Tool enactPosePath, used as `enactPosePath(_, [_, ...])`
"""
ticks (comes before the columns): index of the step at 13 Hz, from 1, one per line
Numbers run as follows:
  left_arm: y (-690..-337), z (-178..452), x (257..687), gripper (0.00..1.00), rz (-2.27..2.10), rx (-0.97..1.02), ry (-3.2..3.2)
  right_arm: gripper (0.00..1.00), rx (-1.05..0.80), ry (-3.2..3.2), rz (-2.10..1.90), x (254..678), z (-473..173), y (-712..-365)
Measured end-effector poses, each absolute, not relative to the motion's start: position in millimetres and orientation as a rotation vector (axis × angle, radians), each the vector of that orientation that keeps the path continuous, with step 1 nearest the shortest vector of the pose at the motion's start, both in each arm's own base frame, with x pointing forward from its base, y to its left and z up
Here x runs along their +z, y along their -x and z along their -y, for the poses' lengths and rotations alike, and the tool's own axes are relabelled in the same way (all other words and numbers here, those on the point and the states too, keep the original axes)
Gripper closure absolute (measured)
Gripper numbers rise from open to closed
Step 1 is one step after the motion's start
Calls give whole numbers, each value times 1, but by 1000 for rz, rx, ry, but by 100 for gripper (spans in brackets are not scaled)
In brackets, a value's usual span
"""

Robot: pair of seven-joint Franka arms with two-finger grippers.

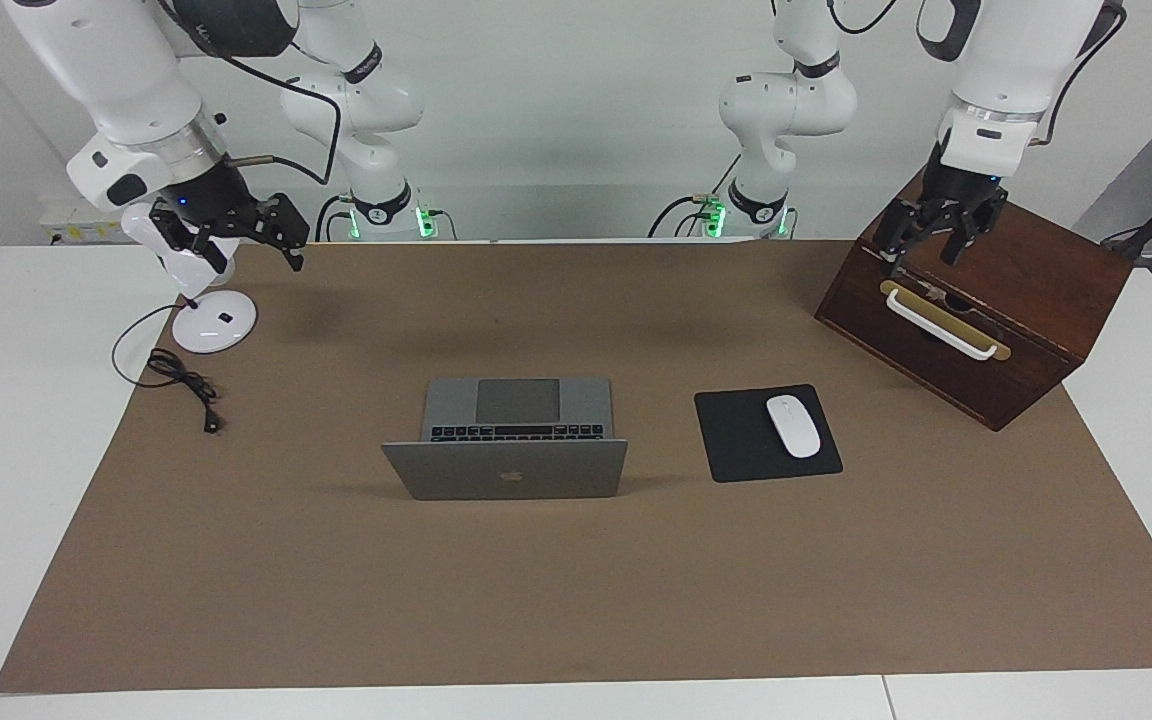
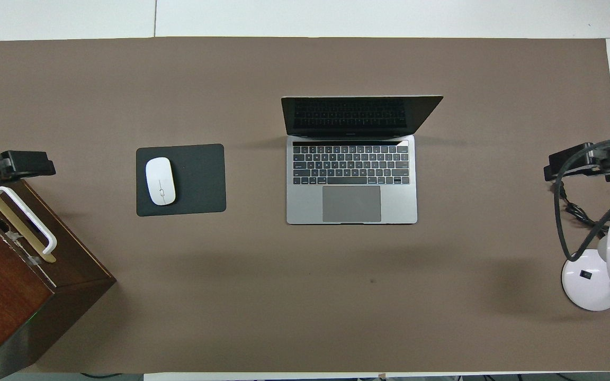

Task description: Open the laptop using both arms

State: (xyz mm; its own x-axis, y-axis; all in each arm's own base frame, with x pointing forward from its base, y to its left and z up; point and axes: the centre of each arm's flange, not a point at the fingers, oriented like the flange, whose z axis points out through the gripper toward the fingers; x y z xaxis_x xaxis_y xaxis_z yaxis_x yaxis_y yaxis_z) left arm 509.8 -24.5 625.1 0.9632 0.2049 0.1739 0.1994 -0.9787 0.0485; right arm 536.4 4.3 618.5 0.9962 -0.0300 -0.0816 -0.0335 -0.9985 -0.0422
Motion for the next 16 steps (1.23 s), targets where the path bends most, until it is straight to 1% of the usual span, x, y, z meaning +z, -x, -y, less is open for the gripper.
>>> enactPosePath(3, [-521, 21, 637, 0, -286, 245, -3092, 0, 149, 3094, -45, 619, -6, -534])
enactPosePath(6, [-523, 16, 639, 0, -206, 125, -3121, 0, 137, 3094, -46, 623, -5, -531])
enactPosePath(9, [-527, 12, 626, 0, -87, 16, -3138, 0, 124, 3095, -28, 626, -11, -530])
enactPosePath(12, [-538, 12, 603, 0, 2, -54, -3154, 0, 61, 3098, 1, 622, -22, -539])
enactPosePath(14, [-544, 12, 592, 0, 13, -80, -3156, 0, 68, 3099, -6, 614, -21, -546])
enactPosePath(16, [-546, 11, 592, 0, 10, -78, -3156, 0, 81, 3099, -18, 610, -17, -548])
